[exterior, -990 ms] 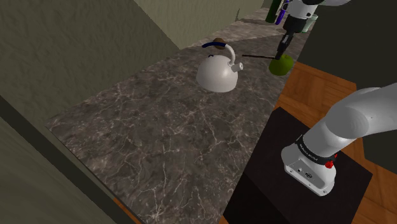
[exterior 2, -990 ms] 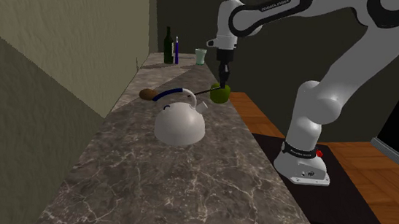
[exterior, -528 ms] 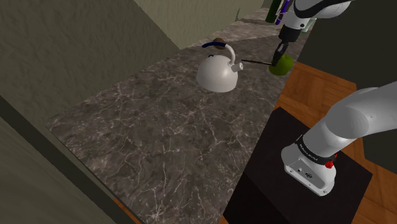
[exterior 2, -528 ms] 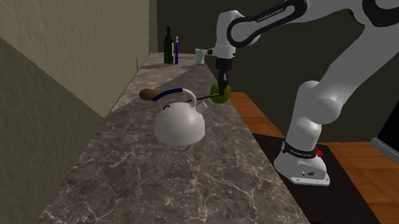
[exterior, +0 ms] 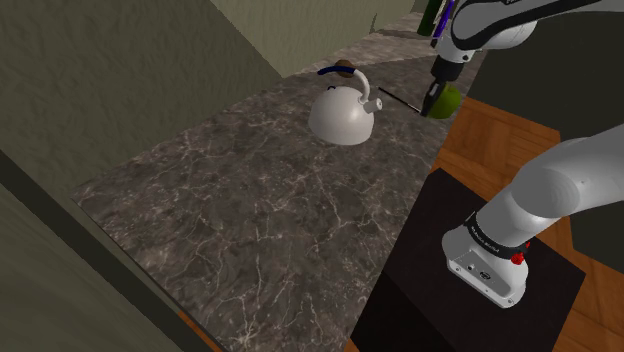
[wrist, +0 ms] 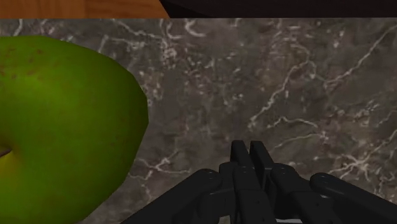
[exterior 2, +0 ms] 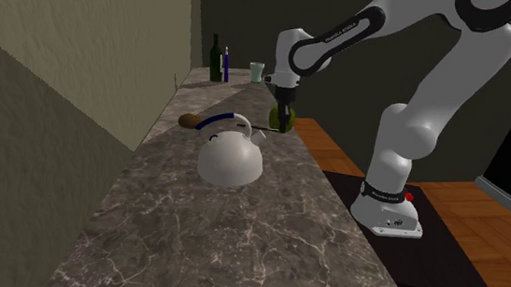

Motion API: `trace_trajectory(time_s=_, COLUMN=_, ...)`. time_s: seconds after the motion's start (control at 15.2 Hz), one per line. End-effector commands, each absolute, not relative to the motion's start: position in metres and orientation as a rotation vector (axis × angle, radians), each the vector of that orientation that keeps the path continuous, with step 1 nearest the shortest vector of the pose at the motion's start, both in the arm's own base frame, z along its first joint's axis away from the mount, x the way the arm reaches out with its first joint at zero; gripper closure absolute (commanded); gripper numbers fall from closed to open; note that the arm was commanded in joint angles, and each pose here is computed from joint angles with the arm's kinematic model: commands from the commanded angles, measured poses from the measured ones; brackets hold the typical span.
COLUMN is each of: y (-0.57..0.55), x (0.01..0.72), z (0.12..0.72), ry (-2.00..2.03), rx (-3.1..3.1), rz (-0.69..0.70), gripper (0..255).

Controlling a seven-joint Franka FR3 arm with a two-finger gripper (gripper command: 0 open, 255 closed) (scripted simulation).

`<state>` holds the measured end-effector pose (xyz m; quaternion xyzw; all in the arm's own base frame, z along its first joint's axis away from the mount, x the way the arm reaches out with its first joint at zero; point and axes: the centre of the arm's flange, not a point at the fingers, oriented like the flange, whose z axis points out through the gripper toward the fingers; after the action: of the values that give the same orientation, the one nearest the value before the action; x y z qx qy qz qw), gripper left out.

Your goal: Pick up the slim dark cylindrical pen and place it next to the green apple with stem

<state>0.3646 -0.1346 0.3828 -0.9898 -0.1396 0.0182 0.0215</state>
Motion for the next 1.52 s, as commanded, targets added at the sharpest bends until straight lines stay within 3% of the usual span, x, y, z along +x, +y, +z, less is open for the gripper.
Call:
trace_trajectory(time_s=0.0, y=-0.135, x=0.365, z=0.372, ry=-0.432, rx=-3.068, rz=0.055, gripper=255)
trace_trajectory(time_s=0.79, y=-0.135, x=0.365, z=0.349, ry=-0.432, rx=-3.068, rz=0.055, gripper=255)
trace_trajectory(time_s=0.86, y=-0.135, x=0.365, z=0.349, ry=-0.432, rx=-3.068, rz=0.055, gripper=0)
trace_trajectory(time_s=1.19, y=-0.135, x=0.365, z=0.349, ry=-0.432, rx=-3.068, rz=0.055, gripper=0)
trace_trajectory(time_s=1.45, y=-0.137, x=0.367, z=0.399, ry=-0.432, rx=-3.068, rz=0.055, gripper=0)
